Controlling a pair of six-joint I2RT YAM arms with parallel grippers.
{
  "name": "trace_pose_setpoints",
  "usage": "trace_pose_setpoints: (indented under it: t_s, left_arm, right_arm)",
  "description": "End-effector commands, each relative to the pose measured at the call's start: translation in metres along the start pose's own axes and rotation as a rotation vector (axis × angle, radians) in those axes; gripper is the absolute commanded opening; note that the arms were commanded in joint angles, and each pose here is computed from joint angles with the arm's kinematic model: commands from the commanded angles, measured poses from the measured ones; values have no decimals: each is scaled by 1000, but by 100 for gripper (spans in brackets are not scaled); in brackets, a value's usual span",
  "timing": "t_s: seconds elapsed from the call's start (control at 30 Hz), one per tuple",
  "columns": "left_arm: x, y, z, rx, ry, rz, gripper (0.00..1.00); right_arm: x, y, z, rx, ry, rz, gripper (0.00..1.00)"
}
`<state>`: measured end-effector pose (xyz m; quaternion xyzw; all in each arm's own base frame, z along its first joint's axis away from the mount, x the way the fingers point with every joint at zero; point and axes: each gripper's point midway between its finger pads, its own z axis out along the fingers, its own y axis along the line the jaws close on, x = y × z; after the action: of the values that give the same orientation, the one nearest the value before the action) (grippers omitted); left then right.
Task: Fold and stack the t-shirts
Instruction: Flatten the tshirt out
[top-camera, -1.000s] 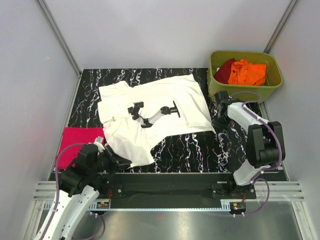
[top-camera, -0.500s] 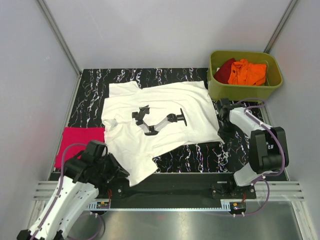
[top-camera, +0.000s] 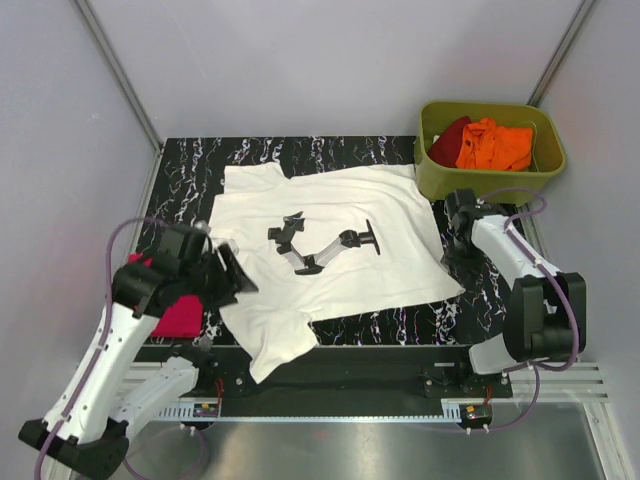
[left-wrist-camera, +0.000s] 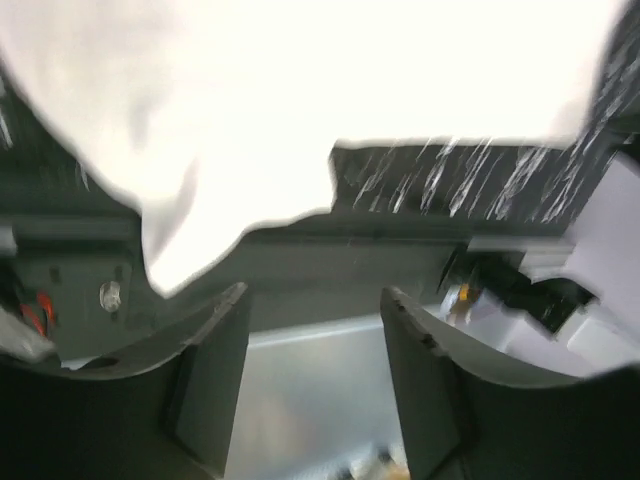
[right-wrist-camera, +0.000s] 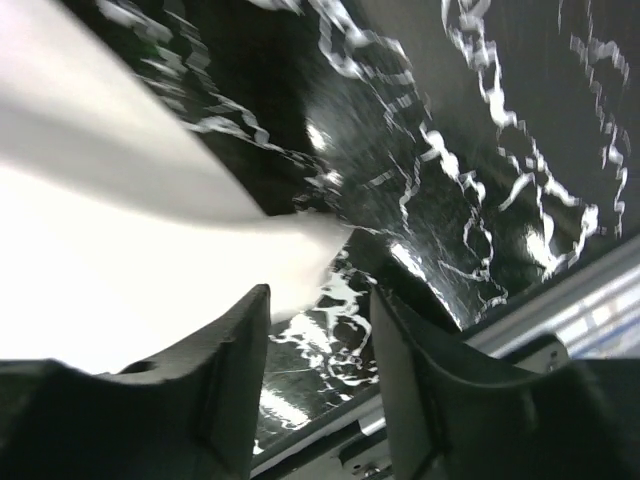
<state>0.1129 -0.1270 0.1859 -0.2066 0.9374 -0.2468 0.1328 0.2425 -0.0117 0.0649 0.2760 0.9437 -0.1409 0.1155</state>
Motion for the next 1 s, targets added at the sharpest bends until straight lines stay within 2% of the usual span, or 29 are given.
trace_pose_setpoints:
  t_s: [0.0, 0.03, 0.07, 0.1, 0.13, 0.17, 0.23, 0.27, 0.33, 0.37, 0.4, 0.43, 0.5, 0.53, 0.6, 0.63, 0.7, 0.73, 0.83, 0.97]
  left_arm:
    - [-81, -22, -11, -94, -284, 189, 63]
    - [-102, -37, -14, -82, -348, 212, 65]
    - [-122, -37, -14, -137, -407, 222, 67]
    - [-138, -38, 0, -197, -404, 241, 68]
    - [-157, -50, -4, -190, -461, 241, 70]
    - [-174, -49, -5, -221, -492, 229, 70]
    - [-202, -56, 6, -252, -525, 246, 70]
    - [-215, -53, 8, -262, -539, 230, 69]
    - [-238, -50, 25, -267, -555, 213, 67]
    - [-250, -42, 30, -269, -559, 182, 66]
    - [-259, -33, 44, -292, -536, 163, 62]
    - [-274, -32, 48, -279, -564, 148, 60]
    - [-295, -24, 70, -268, -546, 118, 56]
    - [-302, -22, 79, -264, -535, 119, 55]
    - [-318, -16, 107, -274, -509, 140, 51]
    - [-322, -15, 116, -279, -502, 142, 50]
    - [-335, -9, 137, -295, -513, 139, 51]
    - [-340, -7, 141, -298, -521, 135, 53]
    - [-353, -10, 152, -288, -542, 143, 57]
    - [-351, 8, 191, -332, -452, 104, 59]
  right_arm:
    - [-48, 26, -40, -172, -159, 1, 54]
    - [-53, 40, -45, -237, -164, 4, 55]
    - [-71, 59, -53, -301, -196, 18, 56]
    - [-78, 73, -58, -352, -205, 22, 57]
    - [-79, 95, -60, -408, -192, 11, 57]
    - [-101, 116, -80, -474, -255, 27, 58]
    - [-111, 149, -99, -531, -299, 3, 58]
    - [-130, 173, -112, -570, -349, -7, 58]
    - [-136, 205, -104, -561, -371, -70, 59]
    - [-154, 220, -118, -595, -425, -63, 58]
    - [-161, 232, -117, -606, -440, -71, 58]
    - [-165, 245, -97, -583, -432, -93, 58]
    - [-190, 259, -100, -571, -478, -90, 58]
    - [-189, 271, -73, -537, -438, -108, 58]
    - [-203, 284, -70, -555, -441, -85, 57]
    - [-201, 293, -50, -542, -421, -94, 57]
    - [-211, 305, -48, -549, -444, -96, 57]
    - [-209, 310, -34, -532, -431, -111, 57]
    - [-218, 321, -31, -536, -468, -145, 57]
    - [-216, 329, -14, -518, -467, -180, 57]
